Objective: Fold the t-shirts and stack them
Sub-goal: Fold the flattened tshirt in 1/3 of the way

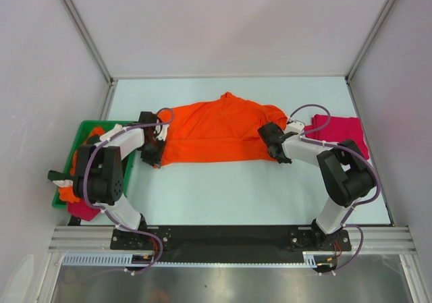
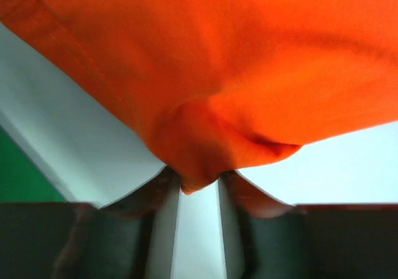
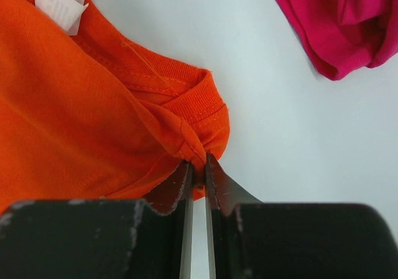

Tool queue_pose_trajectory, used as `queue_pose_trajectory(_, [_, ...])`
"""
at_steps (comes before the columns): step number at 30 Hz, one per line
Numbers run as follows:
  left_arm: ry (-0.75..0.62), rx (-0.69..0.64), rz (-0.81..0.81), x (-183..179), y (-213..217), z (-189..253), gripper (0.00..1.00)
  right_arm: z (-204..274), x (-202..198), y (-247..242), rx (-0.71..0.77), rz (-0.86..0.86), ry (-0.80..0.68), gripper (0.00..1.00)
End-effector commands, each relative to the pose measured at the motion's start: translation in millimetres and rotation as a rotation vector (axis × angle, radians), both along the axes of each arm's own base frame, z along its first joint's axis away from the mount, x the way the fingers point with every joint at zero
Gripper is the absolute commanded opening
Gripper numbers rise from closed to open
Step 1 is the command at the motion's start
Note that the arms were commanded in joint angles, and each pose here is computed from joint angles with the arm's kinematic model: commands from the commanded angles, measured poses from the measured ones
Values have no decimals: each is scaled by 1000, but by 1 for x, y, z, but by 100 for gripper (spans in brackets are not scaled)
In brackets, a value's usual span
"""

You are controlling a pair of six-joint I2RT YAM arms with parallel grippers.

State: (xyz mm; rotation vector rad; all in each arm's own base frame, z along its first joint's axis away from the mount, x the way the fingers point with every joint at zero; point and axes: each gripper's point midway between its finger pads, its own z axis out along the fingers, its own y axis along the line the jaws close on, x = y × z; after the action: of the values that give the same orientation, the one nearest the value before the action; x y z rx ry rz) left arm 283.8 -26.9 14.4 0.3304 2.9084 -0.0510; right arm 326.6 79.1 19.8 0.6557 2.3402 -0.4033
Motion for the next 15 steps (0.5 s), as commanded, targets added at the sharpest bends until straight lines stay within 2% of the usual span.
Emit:
queue_pose_trajectory(1, [-25, 18, 12, 9, 3, 0, 20, 7, 1, -7, -17, -12, -17, 4])
queue_pose_trajectory(2, [-19, 21, 14, 8, 4, -1, 11, 7, 1, -7, -16, -13, -18, 4])
queue_pose_trajectory(4, [-8, 28, 15, 6, 6, -3, 0, 8, 1, -7, -17, -14, -21, 3])
queue_pose_trajectory(8, [-25, 39, 1, 8, 9, 2, 0, 9, -2, -13, -32, -31, -17, 0])
queue_pose_trajectory(15, [-40, 116, 25, 15, 44, 13, 0, 10, -9, -35, -63, -102, 6, 0])
